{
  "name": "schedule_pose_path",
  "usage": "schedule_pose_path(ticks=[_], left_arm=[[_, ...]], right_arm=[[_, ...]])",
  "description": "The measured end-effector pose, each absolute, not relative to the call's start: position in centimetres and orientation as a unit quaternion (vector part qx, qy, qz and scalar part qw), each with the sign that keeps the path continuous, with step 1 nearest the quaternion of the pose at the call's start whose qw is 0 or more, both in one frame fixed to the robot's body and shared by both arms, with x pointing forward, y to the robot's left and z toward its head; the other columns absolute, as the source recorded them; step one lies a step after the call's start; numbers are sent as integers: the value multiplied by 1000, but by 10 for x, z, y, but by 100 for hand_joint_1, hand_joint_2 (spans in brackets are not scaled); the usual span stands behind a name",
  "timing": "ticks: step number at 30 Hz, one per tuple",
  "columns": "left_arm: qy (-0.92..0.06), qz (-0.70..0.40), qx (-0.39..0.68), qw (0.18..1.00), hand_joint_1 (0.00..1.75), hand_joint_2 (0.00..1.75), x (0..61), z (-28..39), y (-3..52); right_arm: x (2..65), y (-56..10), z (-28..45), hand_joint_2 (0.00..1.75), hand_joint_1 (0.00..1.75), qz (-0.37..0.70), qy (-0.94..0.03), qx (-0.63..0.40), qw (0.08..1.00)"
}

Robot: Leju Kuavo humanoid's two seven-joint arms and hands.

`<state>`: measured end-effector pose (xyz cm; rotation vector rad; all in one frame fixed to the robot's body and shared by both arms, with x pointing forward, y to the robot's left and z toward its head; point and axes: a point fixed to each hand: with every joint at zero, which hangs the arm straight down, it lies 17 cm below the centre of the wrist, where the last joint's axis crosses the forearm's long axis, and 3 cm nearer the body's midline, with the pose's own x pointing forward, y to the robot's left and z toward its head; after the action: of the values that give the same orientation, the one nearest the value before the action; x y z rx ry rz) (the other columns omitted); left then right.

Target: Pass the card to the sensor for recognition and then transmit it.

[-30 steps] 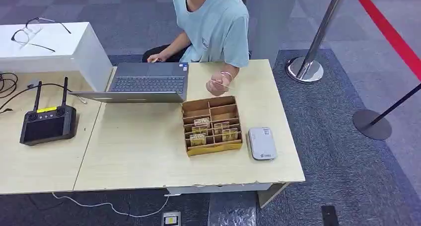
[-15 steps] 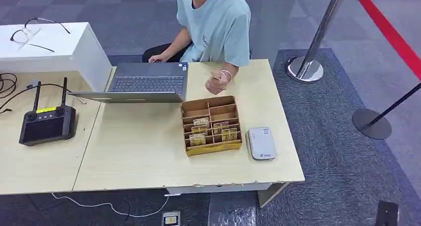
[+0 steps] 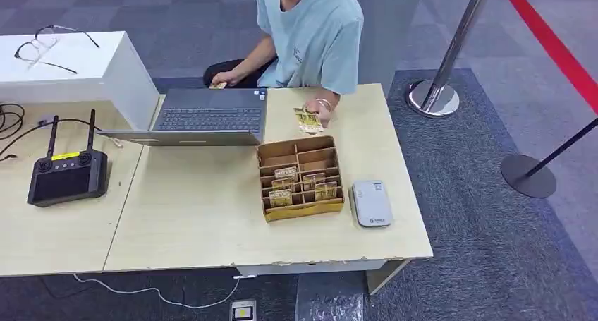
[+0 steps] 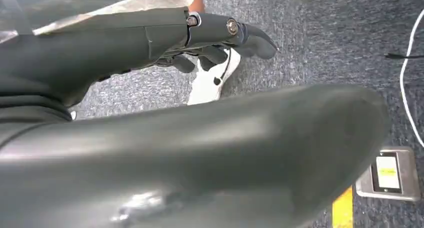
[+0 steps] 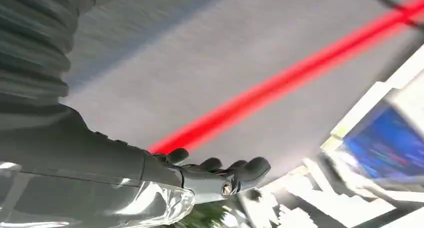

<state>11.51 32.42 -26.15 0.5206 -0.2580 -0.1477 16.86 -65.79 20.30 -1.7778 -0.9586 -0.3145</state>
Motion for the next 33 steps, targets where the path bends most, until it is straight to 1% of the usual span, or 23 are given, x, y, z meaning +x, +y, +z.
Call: schedule_pose_path(ticks=[6,10,13,20,33], left_arm=[[-138,-80,253,954,0,0,120,-261,321],[-141,-86,251,954,0,0,121,-261,319],[-147,-90,250,953,0,0,126,-260,317],[-145,-92,249,953,0,0,123,-260,317],[-146,-94,248,953,0,0,123,-261,316]], right_arm=[[205,-592,306,175,0,-66,-488,-754,435],[222,-548,356,175,0,-51,-544,-744,383],[243,-515,382,175,0,-40,-581,-727,363],[261,-462,407,175,0,-12,-650,-682,335],[267,-430,413,175,0,15,-689,-646,328]])
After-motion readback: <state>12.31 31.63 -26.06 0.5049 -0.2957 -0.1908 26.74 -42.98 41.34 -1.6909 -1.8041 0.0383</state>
